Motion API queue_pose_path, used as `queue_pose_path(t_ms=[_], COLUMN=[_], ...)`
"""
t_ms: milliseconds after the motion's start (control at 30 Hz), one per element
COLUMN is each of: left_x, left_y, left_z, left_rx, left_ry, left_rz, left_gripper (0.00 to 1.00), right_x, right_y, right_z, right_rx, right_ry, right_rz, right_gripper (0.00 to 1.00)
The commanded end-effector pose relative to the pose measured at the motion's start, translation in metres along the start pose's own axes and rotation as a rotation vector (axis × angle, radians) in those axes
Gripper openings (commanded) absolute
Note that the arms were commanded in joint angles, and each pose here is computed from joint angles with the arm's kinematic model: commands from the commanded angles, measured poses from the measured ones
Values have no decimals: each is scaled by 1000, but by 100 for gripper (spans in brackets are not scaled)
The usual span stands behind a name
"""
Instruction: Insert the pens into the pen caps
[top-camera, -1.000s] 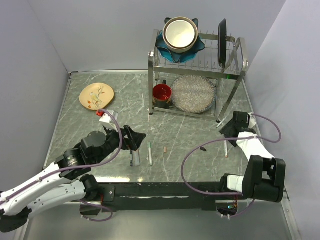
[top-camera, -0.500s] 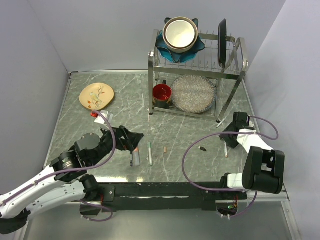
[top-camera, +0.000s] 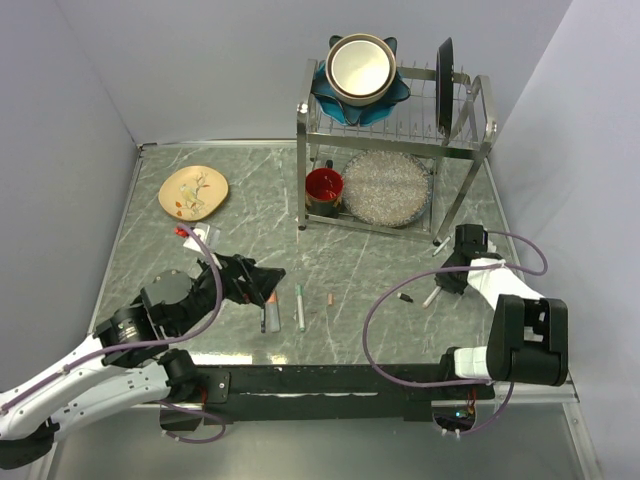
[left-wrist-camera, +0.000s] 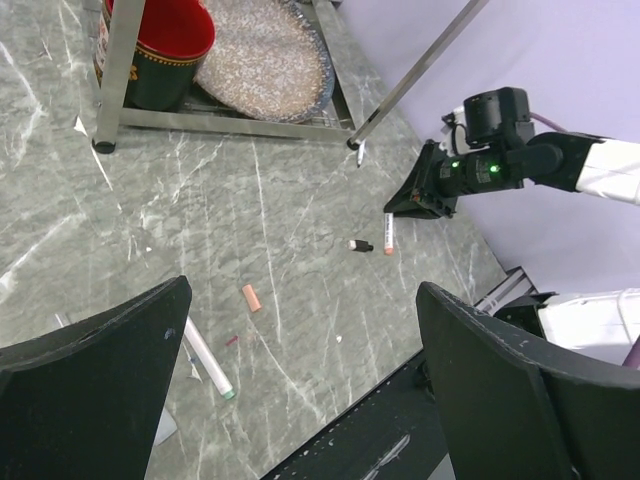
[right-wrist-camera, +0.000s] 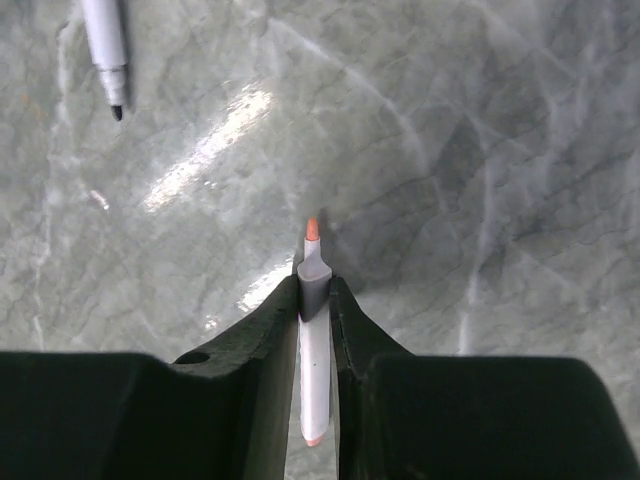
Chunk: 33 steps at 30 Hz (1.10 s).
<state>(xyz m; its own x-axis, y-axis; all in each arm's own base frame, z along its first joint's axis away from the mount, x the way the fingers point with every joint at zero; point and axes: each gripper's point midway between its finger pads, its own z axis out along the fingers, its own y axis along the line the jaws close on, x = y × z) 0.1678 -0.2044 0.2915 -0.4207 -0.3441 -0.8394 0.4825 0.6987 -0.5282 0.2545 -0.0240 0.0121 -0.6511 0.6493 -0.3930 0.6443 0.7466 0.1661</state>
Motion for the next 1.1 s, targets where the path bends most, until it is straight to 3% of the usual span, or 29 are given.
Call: queue_pose_path(t_ms=[0,233,433,633,833,1067], left_x=[-7,0,16,36,61,78], left_y=[-3,-5,-2,-2,-37,-51], left_z=[-3,-1,8,22,37,60], left_rx=[16,30,-22,-59,144,183], left_ry=[-37,-13,87,162,221,258], left_rz=[-1,13,24,-20,-86,-138], left_gripper=[99,99,98,99,97,92], right_x=[6,27,33,28,21,23], right_y=[23,74,102,113,120,131], right_z=[0,6,2,-9,-35,-66], right_rx=[-66,-151,-162,-189,-256,-407], right_ry=[2,22,-25,-65,-122,-160], right_rz=[14,-111,-246,-278,-303,-323], right_gripper=[20,10,0,0,0,0])
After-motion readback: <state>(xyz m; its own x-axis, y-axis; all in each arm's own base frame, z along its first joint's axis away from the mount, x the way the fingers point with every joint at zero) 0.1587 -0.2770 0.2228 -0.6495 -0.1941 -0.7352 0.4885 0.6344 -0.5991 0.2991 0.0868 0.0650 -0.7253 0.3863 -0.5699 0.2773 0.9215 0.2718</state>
